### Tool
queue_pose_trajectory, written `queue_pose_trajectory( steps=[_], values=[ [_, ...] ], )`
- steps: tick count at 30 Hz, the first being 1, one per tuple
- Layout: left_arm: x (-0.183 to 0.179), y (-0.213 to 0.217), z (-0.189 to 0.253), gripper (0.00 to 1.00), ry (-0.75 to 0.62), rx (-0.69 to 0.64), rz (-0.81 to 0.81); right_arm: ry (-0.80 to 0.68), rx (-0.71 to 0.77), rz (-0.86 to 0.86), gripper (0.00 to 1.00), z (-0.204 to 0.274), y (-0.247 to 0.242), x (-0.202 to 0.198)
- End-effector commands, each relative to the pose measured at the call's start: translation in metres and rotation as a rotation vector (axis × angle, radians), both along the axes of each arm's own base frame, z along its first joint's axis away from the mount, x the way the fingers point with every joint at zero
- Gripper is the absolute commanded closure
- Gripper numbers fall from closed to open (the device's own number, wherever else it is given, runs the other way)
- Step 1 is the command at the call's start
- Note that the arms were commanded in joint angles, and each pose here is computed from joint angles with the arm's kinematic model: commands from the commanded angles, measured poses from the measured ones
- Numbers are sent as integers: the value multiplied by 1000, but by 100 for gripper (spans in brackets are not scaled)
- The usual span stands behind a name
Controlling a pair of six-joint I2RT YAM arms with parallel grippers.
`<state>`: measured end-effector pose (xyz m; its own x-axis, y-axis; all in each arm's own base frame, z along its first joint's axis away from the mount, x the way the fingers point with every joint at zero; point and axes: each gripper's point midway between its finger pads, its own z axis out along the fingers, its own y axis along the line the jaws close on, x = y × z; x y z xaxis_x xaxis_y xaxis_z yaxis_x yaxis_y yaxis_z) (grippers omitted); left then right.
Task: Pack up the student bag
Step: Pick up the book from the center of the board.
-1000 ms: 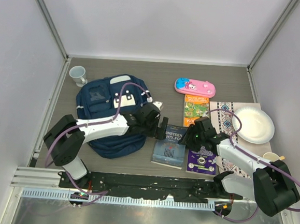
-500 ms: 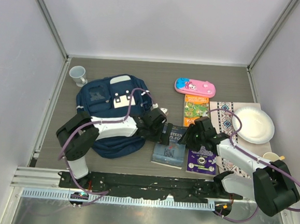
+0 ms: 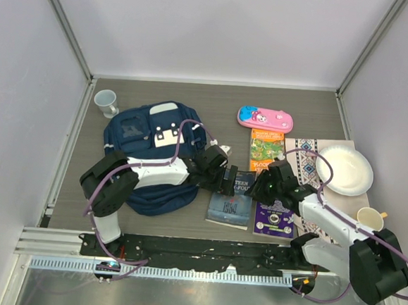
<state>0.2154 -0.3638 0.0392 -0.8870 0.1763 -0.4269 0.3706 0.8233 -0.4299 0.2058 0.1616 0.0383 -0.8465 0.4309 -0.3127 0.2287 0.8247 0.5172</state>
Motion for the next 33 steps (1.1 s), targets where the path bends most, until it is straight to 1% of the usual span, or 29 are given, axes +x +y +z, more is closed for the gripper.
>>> queue_pose_trajectory(
  steps=[1, 3, 9, 12, 13, 15, 16, 20, 22, 27, 28, 29, 31, 33],
  values=[
    [-7, -14, 3, 12, 17, -68, -38, -166, 149, 52, 60, 46, 26, 20],
    [-7, -15, 4, 12, 14, -73, -39, -163, 153, 55, 60, 45, 27, 19],
    [-6, -16, 7, 12, 6, -78, -42, -68, 95, 39, 62, 17, 20, 12],
    [-5, -16, 9, 12, 0, -79, -40, -50, 71, 35, 75, 10, 17, 11],
    [-5, -15, 9, 12, -2, -78, -38, -54, 73, 39, 83, 11, 18, 12],
    [-3, -14, 13, 12, -15, -80, -30, -66, 75, 38, 92, 13, 18, 14],
    [-3, -13, 15, 12, -19, -82, -30, -72, 75, 36, 99, 15, 18, 15],
    [2, -9, 29, 12, -70, -79, -27, -120, 59, 25, 99, 28, 15, 23],
    [9, -6, 45, 11, -119, -81, -10, -153, 49, 10, 99, 36, 12, 28],
    [28, 13, 85, 5, -262, -35, 29, -228, 95, 12, 99, 63, 17, 36],
    [34, 19, 99, 2, -304, -39, 57, -244, 111, 21, 99, 68, 19, 36],
    [38, 24, 106, 0, -325, -40, 72, -258, 123, 18, 99, 73, 20, 38],
    [46, 36, 122, 0, -360, -55, 106, -286, 142, 22, 99, 82, 21, 39],
    [53, 47, 123, 0, -360, -57, 137, -316, 170, 29, 99, 90, 24, 42]
  ],
)
